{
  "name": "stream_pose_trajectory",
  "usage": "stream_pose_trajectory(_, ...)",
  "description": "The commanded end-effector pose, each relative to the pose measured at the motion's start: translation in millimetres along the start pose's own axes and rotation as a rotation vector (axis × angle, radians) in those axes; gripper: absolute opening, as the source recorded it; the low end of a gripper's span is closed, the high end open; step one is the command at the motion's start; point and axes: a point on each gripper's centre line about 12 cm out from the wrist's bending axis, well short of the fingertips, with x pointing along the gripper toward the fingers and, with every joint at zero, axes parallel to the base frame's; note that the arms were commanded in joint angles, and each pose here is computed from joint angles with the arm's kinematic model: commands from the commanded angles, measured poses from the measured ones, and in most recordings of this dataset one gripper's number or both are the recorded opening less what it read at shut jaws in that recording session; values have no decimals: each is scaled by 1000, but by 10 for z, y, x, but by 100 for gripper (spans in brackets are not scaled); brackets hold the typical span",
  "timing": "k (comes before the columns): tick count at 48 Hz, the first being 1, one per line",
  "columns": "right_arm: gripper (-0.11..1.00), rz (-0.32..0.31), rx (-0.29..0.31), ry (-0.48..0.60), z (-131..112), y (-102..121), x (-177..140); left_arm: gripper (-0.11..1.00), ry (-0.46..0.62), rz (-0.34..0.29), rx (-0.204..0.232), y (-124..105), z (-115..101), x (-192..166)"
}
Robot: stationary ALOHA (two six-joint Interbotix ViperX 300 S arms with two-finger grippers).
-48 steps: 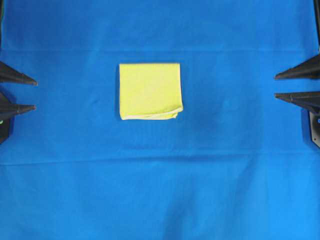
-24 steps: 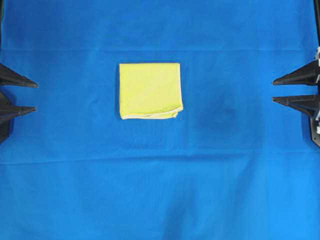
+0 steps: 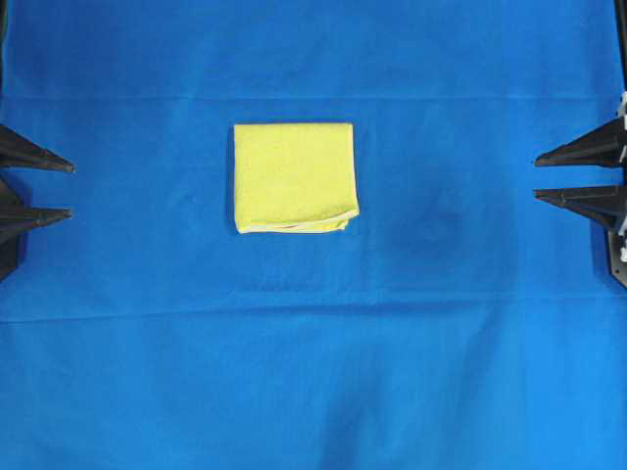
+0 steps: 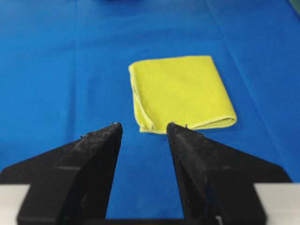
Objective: Fold a vertical towel.
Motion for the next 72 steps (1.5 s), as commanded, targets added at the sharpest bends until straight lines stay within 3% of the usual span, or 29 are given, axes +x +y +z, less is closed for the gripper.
stream_pose_trajectory(1, 51, 0, 3, -12, 50, 1, 4, 59, -15, 3, -4, 4, 50, 1)
stream_pose_trajectory(72, 50, -3, 3, 6, 24, -2, 8, 59, -17, 3, -2, 4, 52, -3)
